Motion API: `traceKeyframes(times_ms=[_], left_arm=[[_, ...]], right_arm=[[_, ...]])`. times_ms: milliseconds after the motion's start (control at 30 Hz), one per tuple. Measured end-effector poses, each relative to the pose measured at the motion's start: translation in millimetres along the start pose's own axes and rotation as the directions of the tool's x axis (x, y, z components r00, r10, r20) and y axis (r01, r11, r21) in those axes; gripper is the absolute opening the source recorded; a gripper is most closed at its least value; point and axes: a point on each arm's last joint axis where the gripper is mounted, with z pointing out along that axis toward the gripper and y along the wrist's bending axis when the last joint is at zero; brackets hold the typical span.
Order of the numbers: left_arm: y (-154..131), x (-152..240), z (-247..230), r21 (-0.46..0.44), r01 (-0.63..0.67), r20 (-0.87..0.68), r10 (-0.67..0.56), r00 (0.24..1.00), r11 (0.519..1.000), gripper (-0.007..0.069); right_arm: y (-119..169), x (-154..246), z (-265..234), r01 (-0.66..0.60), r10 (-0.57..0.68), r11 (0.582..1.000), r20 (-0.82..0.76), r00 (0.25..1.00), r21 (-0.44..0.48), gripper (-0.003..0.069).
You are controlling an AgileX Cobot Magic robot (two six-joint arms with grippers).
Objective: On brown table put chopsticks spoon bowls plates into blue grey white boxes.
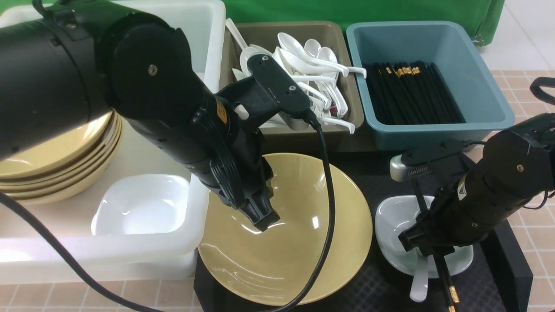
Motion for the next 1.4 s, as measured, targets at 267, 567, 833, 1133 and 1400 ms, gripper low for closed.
traceKeyframes(times_ms=[267,567,833,1133,1400], left_arm=[[0,1,0,-0.001,0.005,-0.007,-0.005,1.0,1.0,0.0001],[45,-1,1,-0.161,0.192,0.149,-0.169,0.974,0.968,0.0001],[91,-9,8,-0.183,0.391,0.383,-0.301,0.873,0.902,0.0001],[92,-14,5,-0.181,0.385,0.427,-0.28,0.86,0.905,0.0001],[86,-9,-6,-0.182,0.364,0.391,-0.272,0.879,0.914,0.0001]], right_arm=[[1,-8,-14,0.01,-0.01,1.0,0.0,1.0,0.0,0.0162],[-3,-54,-86,0.09,-0.104,0.994,0.26,0.96,0.064,0.0162],[-55,-155,-102,-0.092,0.023,0.992,0.573,0.819,0.091,0.0162],[-105,-224,-34,-0.247,0.166,0.965,0.529,0.832,0.085,0.0183],[-106,-214,-41,-0.156,0.109,0.973,0.257,0.96,0.171,0.0447]])
